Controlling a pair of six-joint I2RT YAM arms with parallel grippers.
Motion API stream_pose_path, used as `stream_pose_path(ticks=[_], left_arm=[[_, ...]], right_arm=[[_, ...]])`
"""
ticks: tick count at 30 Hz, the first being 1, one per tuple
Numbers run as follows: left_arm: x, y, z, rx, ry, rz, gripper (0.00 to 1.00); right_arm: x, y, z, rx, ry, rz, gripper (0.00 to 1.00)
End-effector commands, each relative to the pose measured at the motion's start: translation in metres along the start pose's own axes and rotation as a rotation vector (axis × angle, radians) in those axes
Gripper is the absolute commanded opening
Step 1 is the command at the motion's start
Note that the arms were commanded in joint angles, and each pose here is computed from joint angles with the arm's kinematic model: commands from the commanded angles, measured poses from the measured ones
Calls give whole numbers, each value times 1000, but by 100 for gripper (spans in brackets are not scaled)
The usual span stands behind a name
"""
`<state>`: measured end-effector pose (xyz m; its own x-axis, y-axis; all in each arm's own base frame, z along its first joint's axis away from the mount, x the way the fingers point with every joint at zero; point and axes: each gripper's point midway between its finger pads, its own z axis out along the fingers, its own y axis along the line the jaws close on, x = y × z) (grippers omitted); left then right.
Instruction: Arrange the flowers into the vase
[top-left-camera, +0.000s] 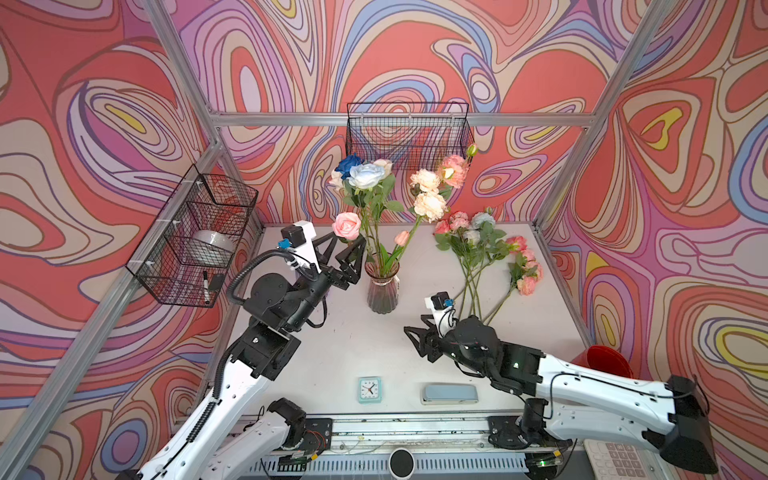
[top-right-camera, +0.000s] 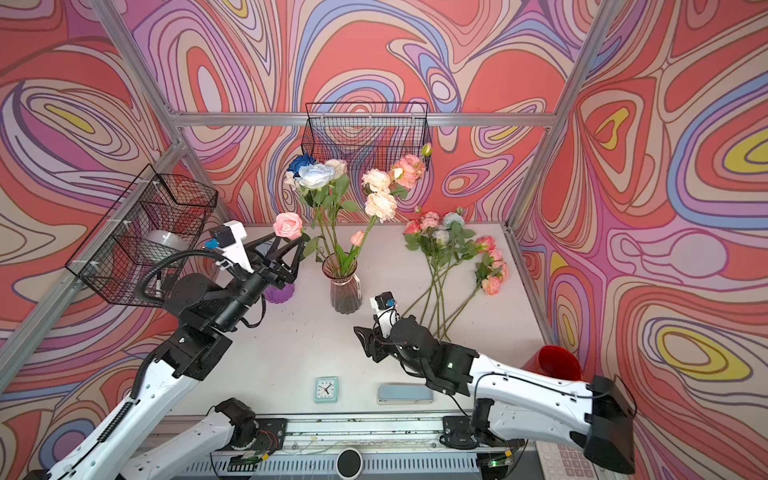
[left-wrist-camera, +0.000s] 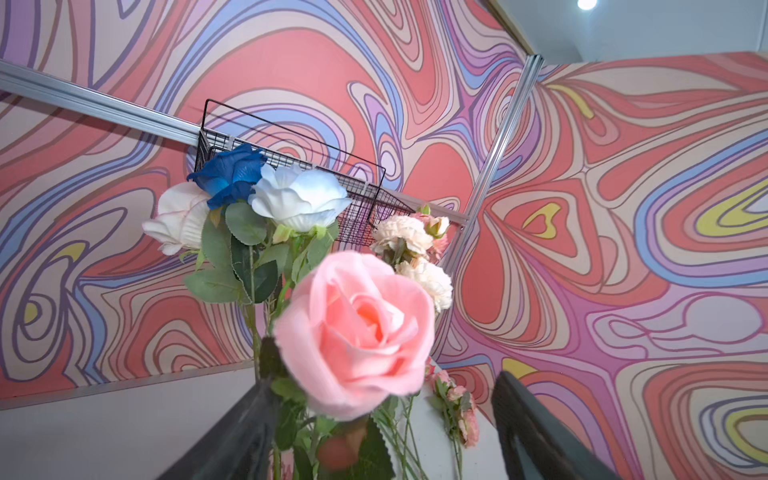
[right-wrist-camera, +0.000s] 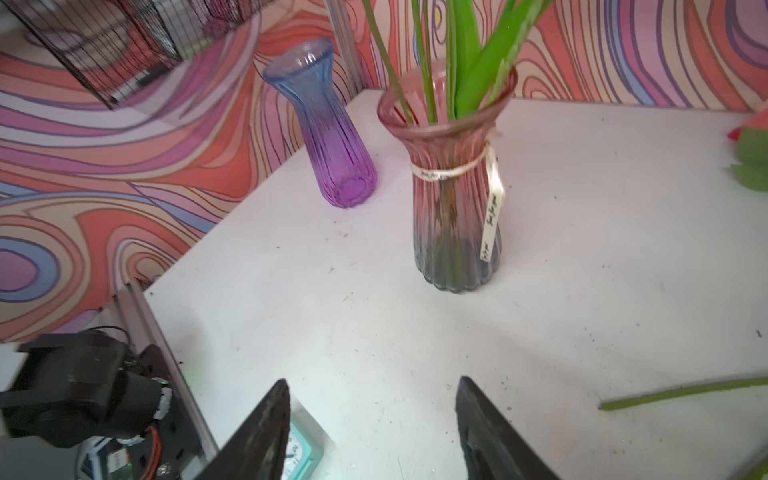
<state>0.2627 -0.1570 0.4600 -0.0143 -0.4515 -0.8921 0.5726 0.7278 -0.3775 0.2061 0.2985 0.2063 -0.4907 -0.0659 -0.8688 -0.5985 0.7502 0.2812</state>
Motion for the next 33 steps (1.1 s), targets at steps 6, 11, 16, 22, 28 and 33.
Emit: stream_pose_path(ticks=[6,11,16,22,28,33], left_arm=[[5,-2,-63,13,-14,-158,97],[32,20,-96,-79,11,-220,99],[67,43,-118,-175,81,-263,99],[92,54,-130,-225,150,-302,98],[91,51,-132,-219,164,-302,98],[88,49,-133,-214,160,-300,98]], right_arm=[[46,-31,61,116,50,84,95],[66,-49,92,165,55,108,98],[76,-51,116,163,24,109,96],[94,-63,138,212,37,110,96],[102,-72,152,250,24,118,96],[102,-77,163,281,1,121,94]])
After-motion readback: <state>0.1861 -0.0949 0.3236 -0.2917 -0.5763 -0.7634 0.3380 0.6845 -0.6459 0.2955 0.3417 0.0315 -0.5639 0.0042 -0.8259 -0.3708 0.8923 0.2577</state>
